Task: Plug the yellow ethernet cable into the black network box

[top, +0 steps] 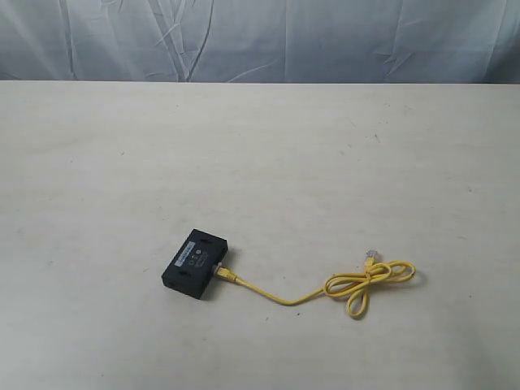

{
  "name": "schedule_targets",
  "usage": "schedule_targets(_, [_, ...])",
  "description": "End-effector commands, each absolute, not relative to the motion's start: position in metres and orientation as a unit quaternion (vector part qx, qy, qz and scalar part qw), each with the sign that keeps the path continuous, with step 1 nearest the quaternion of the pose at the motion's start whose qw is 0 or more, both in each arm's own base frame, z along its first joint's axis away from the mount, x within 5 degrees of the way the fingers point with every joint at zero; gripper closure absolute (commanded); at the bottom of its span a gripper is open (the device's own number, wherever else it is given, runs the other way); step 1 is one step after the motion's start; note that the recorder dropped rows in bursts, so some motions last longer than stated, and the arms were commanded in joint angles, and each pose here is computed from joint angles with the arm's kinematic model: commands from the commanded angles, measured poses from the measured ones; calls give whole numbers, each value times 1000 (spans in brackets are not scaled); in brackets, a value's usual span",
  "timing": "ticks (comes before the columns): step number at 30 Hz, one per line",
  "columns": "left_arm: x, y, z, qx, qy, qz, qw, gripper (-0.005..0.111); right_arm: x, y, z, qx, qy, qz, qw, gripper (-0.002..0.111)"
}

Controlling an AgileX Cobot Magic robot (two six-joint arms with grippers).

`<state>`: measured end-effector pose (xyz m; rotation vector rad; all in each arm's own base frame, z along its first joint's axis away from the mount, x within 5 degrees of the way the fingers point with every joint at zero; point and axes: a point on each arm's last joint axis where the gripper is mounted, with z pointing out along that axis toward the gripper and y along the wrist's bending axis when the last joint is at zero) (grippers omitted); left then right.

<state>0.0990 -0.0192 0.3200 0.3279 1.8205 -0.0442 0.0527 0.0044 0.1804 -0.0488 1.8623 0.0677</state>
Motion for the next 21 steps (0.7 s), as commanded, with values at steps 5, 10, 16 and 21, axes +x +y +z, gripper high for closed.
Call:
schedule_targets(5, [98, -19, 319, 138, 784, -20, 604, 107, 53, 4, 181, -17, 797, 29, 603, 107])
schedule_targets(10, [95, -17, 319, 156, 779, 9, 607, 107, 53, 4, 181, -17, 796, 29, 604, 107])
schedule_targets(16, [74, -8, 280, 148, 778, 60, 608, 107, 53, 4, 181, -17, 796, 29, 604, 107])
schedule_targets(21, [54, -2, 214, 174, 750, 127, 625, 107, 53, 4, 181, -17, 796, 29, 604, 107])
